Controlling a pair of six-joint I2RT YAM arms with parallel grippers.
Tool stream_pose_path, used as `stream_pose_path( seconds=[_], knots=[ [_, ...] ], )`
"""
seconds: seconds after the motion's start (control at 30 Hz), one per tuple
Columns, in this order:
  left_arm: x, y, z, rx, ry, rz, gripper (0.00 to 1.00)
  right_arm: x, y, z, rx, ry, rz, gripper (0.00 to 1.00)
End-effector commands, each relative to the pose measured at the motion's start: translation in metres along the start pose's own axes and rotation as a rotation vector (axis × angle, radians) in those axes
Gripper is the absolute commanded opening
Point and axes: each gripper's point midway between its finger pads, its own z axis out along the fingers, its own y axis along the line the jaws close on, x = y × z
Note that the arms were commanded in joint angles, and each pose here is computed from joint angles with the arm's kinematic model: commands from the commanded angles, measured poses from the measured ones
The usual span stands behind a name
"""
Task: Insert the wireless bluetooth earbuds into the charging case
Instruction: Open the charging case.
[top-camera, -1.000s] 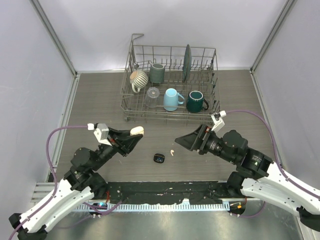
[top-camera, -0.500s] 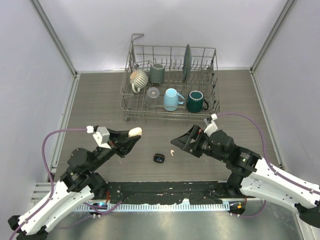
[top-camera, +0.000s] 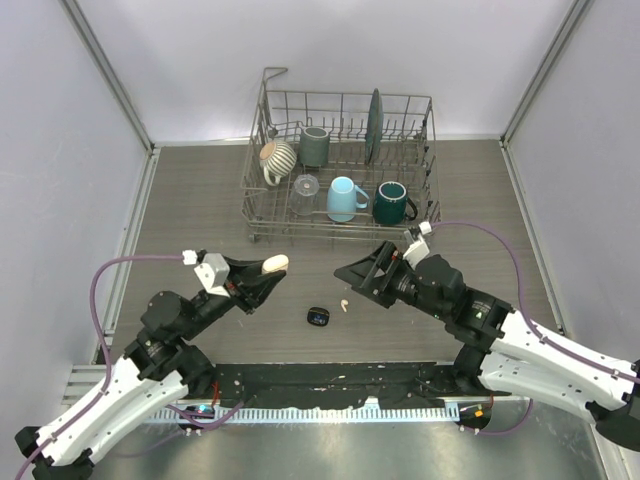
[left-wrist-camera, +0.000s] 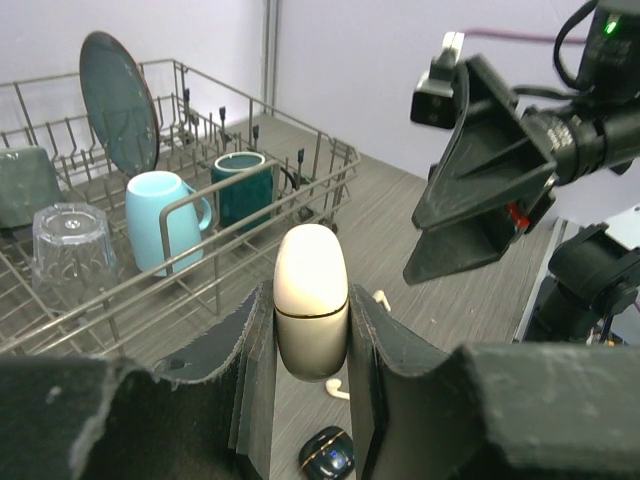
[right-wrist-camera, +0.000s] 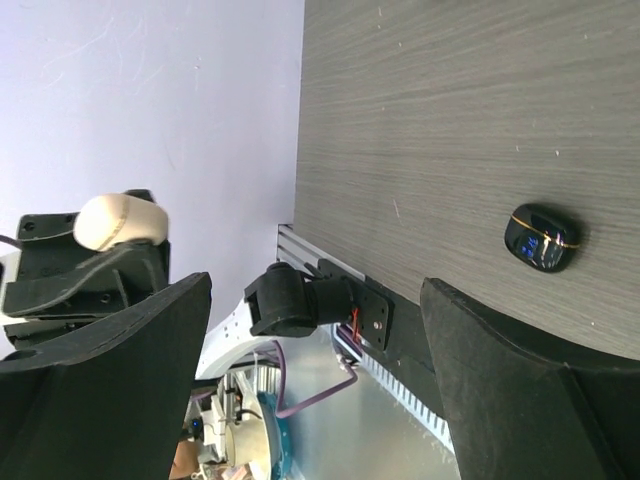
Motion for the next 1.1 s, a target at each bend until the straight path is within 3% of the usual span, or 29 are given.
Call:
stream_pose_path(
  seconds=[0.0, 0.3, 0.53, 0.77, 1.07],
  knots=[
    [-0.017, -0.005, 0.006, 0.027, -0.018, 0.043, 0.0, -0.019, 0.024, -0.002, -0.034, -0.066, -0.068, 0.91],
    [-0.014, -0.01, 0.011, 0.056, 0.008, 0.018, 0.0, -0.003, 0.016, 0.011, 0.0, 0.068, -0.095, 0.91],
    [-0.02, -0.011, 0.004, 0.056, -0.07, 0.005, 0.0, 0.0, 0.023, -0.003, -0.068, 0.079, -0.047, 0.91],
    [-0.011, -0.016, 0.005, 0.105, -0.072, 0.058, 0.0, 0.001, 0.065, -0.009, -0.271, 0.106, 0.062, 0.91],
    [-0.007, -0.017, 0.008, 0.128, -0.084, 0.1, 0.0, 0.019, 0.098, 0.018, -0.449, 0.261, 0.188, 0.9]
  ],
)
